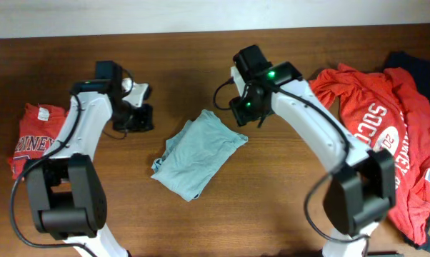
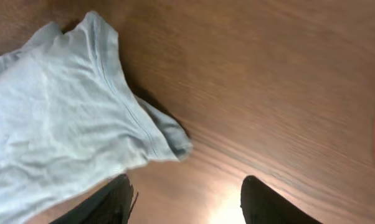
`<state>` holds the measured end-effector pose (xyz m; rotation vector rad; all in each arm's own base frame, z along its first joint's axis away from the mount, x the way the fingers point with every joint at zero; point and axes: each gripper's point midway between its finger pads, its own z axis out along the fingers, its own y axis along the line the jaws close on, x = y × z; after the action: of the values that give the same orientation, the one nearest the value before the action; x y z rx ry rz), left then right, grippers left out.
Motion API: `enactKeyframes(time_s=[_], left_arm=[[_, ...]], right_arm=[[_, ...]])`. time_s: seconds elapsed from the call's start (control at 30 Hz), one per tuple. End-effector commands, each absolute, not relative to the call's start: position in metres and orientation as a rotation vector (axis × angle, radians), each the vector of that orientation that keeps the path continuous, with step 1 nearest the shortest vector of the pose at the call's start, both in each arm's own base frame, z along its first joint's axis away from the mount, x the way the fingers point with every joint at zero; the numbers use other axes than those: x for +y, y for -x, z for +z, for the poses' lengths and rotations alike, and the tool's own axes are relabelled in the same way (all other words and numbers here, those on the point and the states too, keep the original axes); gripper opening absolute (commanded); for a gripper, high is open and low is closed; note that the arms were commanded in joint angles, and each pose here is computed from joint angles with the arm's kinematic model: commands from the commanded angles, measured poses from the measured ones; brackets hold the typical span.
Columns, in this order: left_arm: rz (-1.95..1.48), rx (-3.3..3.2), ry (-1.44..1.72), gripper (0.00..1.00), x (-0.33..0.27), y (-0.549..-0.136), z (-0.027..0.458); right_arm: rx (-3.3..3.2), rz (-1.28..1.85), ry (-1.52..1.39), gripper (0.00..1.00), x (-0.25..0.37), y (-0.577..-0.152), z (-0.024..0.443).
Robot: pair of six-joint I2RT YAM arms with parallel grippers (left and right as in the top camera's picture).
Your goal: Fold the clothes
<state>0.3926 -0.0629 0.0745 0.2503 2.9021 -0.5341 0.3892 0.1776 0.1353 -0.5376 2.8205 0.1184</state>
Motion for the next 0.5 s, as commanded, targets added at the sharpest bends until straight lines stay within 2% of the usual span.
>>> enactKeyframes(time_s=[0.0, 0.07, 0.2, 0.4, 0.47], left_arm=[[-0.656, 2.824, -0.424, 0.34, -0.091, -0.398, 0.072], [-0.696, 2.826, -0.461, 0.52, -0.105, -0.399, 0.06], [-0.792, 2.81, -0.519, 0.63, -0.126, -0.398, 0.047], [-0.828, 2.847, -0.558, 0.67, -0.142, -0.394, 0.018], [-0.851, 2.903, -0.573, 0.67, -0.149, -0.385, -0.005]], right_arm=[[2.709, 0.029, 0.47, 0.62, 0.152, -0.391, 0.189], [2.694, 0.031, 0.446, 0.65, 0.142, -0.382, 0.206], [2.693, 0.027, 0.414, 0.66, 0.128, -0.371, 0.221], [2.731, 0.012, 0.392, 0.66, 0.116, -0.363, 0.221], [2.733, 0.012, 0.392, 0.66, 0.116, -0.363, 0.221]])
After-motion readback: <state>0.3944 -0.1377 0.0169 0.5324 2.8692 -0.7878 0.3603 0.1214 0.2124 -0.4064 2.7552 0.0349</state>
